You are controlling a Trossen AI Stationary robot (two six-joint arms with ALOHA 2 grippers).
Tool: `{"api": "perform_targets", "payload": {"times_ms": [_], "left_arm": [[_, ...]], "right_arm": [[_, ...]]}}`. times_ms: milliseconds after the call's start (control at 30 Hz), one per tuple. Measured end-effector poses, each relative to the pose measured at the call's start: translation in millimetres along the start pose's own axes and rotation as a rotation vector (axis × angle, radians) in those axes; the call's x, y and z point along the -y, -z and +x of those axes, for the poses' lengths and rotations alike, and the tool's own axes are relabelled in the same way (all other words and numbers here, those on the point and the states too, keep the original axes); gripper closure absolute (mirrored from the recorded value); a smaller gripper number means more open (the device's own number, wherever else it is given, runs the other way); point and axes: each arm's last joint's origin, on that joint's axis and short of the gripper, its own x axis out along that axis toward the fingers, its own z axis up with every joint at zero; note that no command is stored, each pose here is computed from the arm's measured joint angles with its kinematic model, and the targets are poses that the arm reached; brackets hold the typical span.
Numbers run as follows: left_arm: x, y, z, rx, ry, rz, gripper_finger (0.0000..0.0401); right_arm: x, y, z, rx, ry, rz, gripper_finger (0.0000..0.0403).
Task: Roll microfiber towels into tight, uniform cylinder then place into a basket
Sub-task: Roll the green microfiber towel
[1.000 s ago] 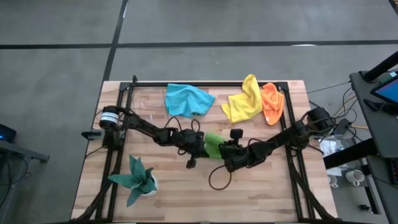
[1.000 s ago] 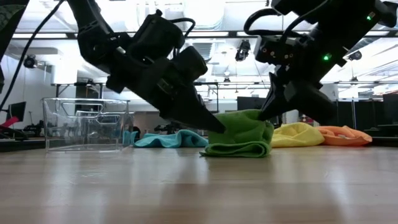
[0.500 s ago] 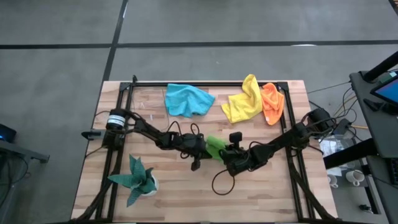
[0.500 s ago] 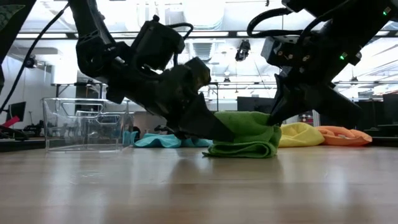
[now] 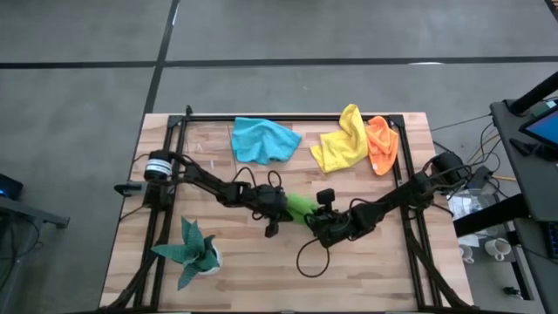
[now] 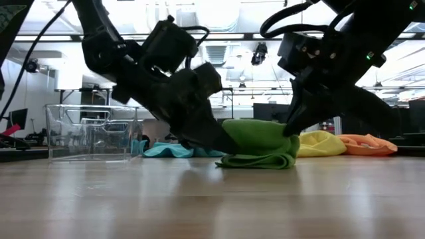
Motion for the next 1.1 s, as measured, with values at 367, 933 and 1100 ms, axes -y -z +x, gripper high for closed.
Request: {"api": "perform_targets", "payload": {"times_ms": [367,933,1100], "left_arm": [[15,-34,-42,0.105,0.03,0.03,0.0401],[6,-42,-43,0.156,-0.089,0.065,0.0401],[8,-52,-47,0.175,-0.089,0.104,0.0401]], "right_arm": [[-8,1,8,-0.003,-0.134,-0.029,0.0394],[-1,-11,24,0.027,-0.11,0.028,0.0394],[5,-11,28,0.021,-0.1,0.048,0.0394]]}}
